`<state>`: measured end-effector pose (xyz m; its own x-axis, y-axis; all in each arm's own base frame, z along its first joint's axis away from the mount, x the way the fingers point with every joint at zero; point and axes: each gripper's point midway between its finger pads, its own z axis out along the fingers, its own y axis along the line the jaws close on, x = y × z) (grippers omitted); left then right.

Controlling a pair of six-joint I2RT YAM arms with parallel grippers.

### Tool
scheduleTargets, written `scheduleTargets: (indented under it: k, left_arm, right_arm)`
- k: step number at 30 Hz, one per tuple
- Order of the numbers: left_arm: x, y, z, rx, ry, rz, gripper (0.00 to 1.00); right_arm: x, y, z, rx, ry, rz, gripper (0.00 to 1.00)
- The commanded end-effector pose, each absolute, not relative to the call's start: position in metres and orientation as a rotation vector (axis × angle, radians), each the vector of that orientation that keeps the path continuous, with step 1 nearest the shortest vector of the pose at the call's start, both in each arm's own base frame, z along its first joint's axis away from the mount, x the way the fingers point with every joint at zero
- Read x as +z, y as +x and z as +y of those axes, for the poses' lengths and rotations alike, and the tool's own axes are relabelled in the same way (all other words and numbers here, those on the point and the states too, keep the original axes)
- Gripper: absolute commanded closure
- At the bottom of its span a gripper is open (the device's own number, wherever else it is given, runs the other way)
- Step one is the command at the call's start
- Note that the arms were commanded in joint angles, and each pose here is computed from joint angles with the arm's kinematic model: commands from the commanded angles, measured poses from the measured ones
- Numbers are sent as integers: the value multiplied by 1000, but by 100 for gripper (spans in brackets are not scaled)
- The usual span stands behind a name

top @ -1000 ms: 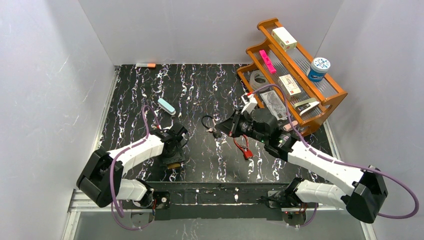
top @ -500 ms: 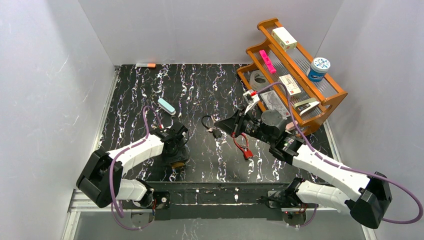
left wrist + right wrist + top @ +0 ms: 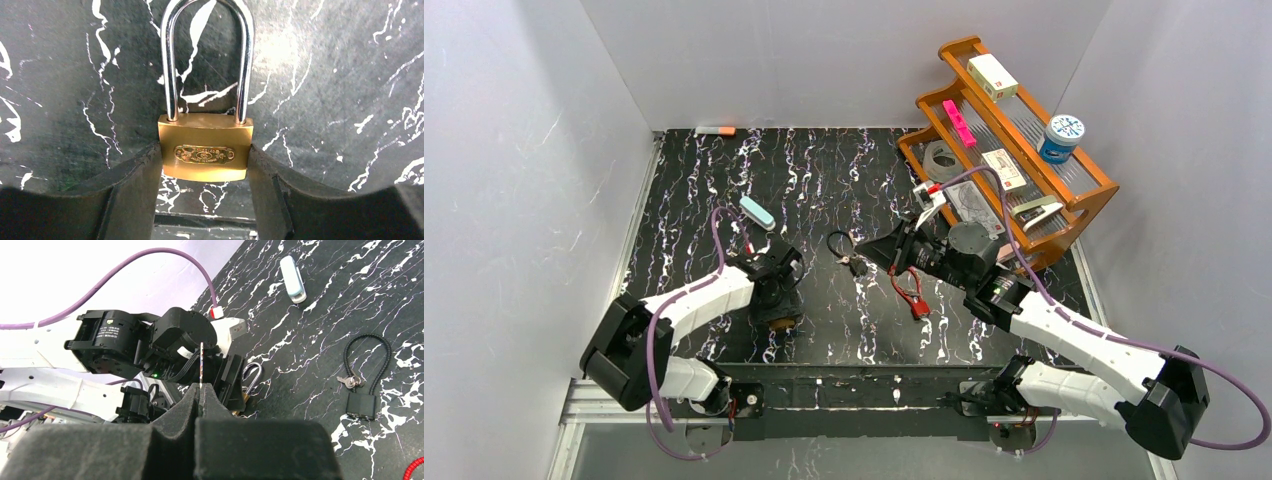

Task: Unlock with the key
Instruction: Pick up the lock from the center of the board.

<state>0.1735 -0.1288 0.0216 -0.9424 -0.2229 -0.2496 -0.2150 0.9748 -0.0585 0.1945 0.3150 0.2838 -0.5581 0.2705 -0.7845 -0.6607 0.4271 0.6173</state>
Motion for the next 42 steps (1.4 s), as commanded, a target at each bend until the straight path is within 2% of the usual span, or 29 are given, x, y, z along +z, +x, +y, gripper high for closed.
scheduleTargets:
  k: [1, 8, 13, 16, 20, 22, 34, 42]
  left_arm:
    - [28, 189, -122, 38, -288, 2811, 54]
    - [36, 202, -127, 30, -270, 2775, 27]
    - [63, 217, -119, 81, -261, 2689, 24]
    - [71, 224, -121, 73, -268, 2665, 29]
    - [66, 231, -124, 85, -285, 2658, 45]
    - [63, 237, -123, 130, -271, 2655, 49]
    - [33, 250, -136, 144, -246, 2711, 59]
    - [26, 244, -136, 124, -284, 2720, 59]
  right_arm:
    - [298, 196, 313, 1292, -318, 1717, 99]
    - [295, 195, 308, 1286, -300, 1726, 99]
    - [294, 194, 302, 1270, -284, 1726, 99]
    - [293, 195, 300, 1260, -268, 1726, 99]
    - [292, 200, 299, 1244, -240, 1740, 99]
    - [292, 202, 298, 1234, -221, 1748, 99]
    - [294, 198, 307, 1275, -280, 1730, 99]
    - [302, 196, 308, 1283, -310, 1687, 99]
